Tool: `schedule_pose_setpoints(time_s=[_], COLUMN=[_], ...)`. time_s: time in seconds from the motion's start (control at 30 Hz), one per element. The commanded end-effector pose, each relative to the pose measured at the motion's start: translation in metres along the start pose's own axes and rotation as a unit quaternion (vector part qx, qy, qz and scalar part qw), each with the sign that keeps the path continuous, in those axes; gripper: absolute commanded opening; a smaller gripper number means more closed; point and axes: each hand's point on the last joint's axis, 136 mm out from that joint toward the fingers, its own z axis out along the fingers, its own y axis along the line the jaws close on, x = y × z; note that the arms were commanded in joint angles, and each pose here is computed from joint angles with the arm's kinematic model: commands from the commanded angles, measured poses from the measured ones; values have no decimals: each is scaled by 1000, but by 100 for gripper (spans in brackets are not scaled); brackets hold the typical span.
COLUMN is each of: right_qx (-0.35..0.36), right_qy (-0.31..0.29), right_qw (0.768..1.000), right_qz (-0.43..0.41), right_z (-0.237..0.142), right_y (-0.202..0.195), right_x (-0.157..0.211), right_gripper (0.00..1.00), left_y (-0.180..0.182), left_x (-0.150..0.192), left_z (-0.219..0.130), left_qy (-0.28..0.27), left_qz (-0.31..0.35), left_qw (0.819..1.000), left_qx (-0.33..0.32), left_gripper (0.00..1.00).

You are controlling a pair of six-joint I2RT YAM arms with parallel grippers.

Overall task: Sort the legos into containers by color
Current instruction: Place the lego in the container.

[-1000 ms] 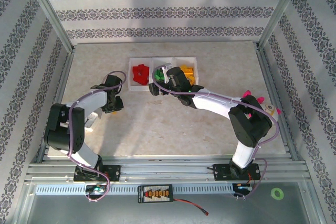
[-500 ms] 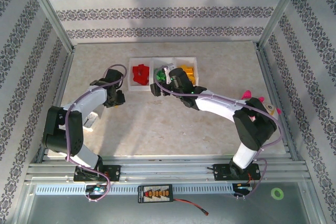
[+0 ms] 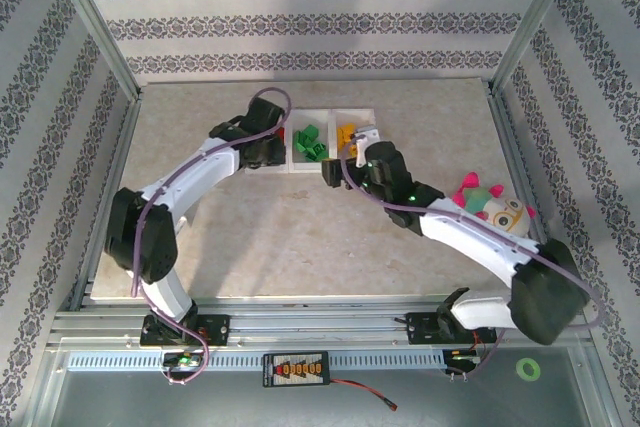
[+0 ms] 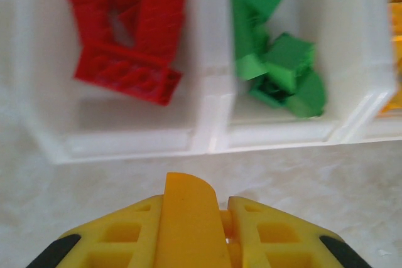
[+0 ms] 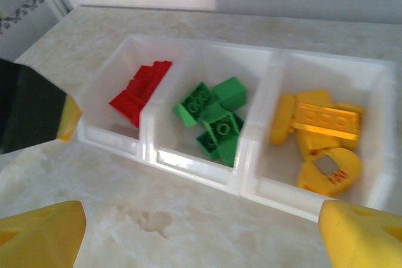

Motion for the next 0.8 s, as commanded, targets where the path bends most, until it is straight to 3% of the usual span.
schedule_pose_setpoints(time_s=[0.0,0.33,0.77], right_qx=[45,85,82], right_qy=[-4,-24,-19], right_qw=[999,996,996], right_qz=[-2,10,19], right_z=[-20,-58,-54], right_y=[-25,-56,-61], right_x=[3,5,8], right_gripper=[95,95,95], left_y=[-38,-139,-184], left_x=[-7,-59,-91], left_z=[3,27,78], left_qy=[5,-47,-87], left_qz=[43,89,117], left_qw=[999,989,979], left_qx=[27,107,145], left_gripper=[16,15,16])
